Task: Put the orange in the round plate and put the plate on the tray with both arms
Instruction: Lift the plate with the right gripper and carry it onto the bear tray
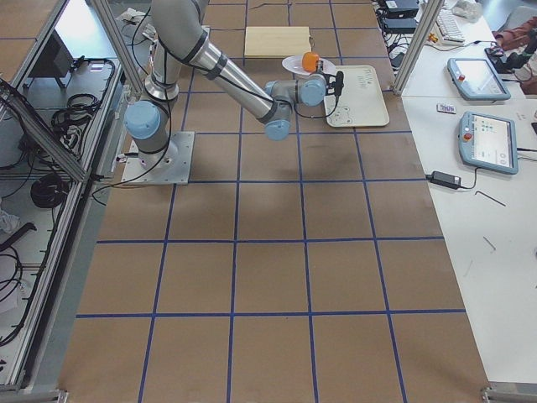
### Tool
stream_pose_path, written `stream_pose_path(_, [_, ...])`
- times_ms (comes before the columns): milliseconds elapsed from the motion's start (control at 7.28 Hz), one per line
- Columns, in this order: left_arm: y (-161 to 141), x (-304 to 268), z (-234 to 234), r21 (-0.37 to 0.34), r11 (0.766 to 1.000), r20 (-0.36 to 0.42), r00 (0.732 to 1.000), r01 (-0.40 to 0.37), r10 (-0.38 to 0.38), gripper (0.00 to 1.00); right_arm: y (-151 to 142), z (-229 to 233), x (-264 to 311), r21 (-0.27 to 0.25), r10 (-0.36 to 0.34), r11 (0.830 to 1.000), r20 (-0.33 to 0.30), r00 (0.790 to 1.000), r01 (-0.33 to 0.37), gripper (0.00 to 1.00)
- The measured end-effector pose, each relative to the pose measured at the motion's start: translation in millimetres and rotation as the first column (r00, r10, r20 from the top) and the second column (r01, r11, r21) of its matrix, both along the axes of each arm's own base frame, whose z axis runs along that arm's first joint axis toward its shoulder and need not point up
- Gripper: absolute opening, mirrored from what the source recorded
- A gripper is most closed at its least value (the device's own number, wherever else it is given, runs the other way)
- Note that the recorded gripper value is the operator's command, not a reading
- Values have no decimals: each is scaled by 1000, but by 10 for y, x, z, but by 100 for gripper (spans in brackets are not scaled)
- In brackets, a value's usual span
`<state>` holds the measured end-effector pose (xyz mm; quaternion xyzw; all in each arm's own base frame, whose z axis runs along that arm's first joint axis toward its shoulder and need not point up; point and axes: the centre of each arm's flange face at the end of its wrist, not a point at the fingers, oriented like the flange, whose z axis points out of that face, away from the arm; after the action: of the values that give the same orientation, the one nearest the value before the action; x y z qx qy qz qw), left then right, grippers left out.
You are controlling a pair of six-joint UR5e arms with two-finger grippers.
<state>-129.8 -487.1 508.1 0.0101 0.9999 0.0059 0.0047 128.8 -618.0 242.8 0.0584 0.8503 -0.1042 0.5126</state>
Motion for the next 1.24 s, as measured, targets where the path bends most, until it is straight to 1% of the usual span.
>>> stream_pose_path(275, [0, -1, 0, 0, 1000, 0, 1000, 0, 0, 100, -669, -134, -114, -37, -3, 999, 19, 1000, 3, 0])
stream_pose_path(550, [1, -3, 0, 0, 1000, 0, 1000, 1, -1, 100, -1113, -326, -171, -60, 5, 998, 50, 999, -2, 0])
stream_pose_path(962, [-6, 5, -6, 1, 1000, 0, 1000, -1, 1, 100, -1531, -653, -220, -75, 7, 997, 54, 998, -3, 0])
stream_pose_path(1237, [-10, 12, -6, 0, 1000, -2, 1000, -4, 4, 100, -1641, -848, -162, -70, 16, 997, 53, 998, -13, 0])
